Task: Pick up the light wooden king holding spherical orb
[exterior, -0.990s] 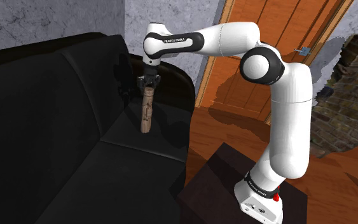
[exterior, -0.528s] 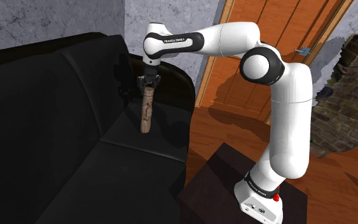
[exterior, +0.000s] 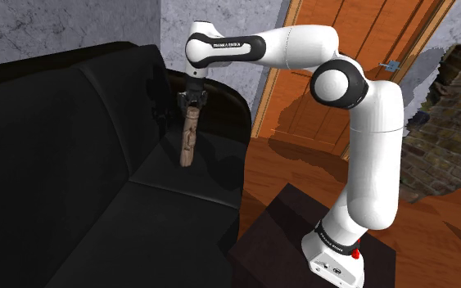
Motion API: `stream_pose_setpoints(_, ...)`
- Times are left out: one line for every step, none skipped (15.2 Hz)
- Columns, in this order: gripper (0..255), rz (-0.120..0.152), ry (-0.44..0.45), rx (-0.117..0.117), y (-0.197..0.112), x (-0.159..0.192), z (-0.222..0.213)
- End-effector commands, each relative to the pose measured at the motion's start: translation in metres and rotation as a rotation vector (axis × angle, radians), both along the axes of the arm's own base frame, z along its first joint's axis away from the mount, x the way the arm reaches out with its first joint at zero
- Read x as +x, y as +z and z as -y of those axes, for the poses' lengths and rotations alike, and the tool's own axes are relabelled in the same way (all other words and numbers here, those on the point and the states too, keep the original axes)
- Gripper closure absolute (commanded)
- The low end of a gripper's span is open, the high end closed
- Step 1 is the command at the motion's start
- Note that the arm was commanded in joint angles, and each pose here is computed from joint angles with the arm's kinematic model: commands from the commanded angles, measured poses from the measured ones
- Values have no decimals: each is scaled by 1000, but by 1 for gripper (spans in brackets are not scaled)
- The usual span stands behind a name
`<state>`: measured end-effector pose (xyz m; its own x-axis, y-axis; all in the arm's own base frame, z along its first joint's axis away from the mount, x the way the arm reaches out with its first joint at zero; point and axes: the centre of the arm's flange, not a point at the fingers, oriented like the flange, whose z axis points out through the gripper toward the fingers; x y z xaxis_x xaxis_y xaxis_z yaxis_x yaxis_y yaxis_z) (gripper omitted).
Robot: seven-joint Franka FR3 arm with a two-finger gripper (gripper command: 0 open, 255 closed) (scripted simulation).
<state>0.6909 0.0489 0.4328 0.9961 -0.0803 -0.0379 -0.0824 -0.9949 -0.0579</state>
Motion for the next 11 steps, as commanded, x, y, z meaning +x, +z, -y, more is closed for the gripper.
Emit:
stream_pose_setpoints(255, 1, 0, 0, 11, 0, -1)
stream_pose_setpoints(255, 1, 0, 0, 16, 0, -1)
stream_pose_setpoints(255, 1, 0, 0, 22, 0, -1)
stream_pose_setpoints(255, 1, 0, 0, 27, 0, -1)
stream_pose_setpoints(255, 1, 0, 0, 32, 0, -1)
stream_pose_setpoints(255, 1, 0, 0, 37, 0, -1)
stream_pose_setpoints(255, 1, 0, 0, 43, 0, -1)
stream_pose_setpoints(255, 1, 0, 0, 48, 0, -1)
stream_pose_setpoints(255, 1, 0, 0, 53, 0, -1)
stream_pose_setpoints(255, 1, 0, 0, 54, 0, -1)
stream_pose_setpoints(255, 1, 0, 0, 54, 0, -1)
